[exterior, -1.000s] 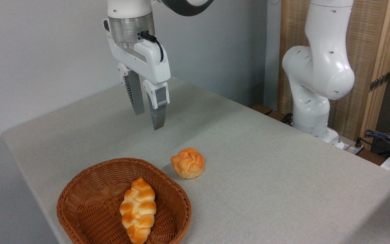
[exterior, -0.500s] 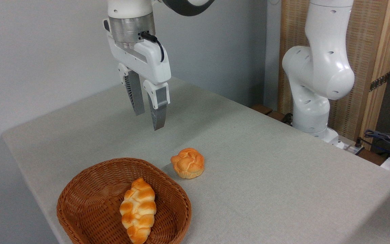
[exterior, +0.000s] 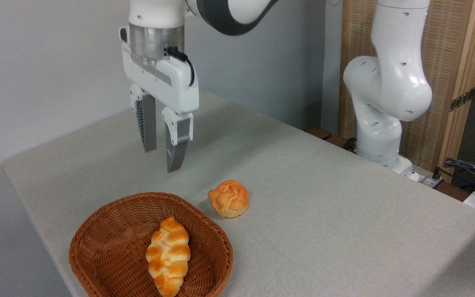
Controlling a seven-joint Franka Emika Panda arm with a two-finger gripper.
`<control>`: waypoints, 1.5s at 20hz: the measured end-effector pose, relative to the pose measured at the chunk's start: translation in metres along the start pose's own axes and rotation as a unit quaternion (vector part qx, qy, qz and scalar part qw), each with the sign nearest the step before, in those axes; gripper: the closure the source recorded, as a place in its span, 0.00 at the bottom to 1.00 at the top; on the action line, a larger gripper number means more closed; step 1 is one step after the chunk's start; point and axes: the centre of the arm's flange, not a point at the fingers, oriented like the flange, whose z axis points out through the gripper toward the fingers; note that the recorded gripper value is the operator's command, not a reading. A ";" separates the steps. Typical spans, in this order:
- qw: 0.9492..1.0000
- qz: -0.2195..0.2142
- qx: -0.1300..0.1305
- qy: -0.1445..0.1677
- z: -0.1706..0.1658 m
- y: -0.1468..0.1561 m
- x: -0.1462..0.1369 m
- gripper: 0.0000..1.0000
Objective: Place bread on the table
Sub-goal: 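Lower the open gripper over the braided roll in the basket, then close the gripper around the braided roll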
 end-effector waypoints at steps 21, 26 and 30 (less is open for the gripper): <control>0.982 -0.186 -0.005 0.000 0.124 -0.102 -0.042 0.00; 0.981 -0.192 -0.010 -0.006 0.135 -0.101 -0.042 0.00; 0.982 -0.189 -0.010 -0.006 0.138 -0.100 -0.039 0.00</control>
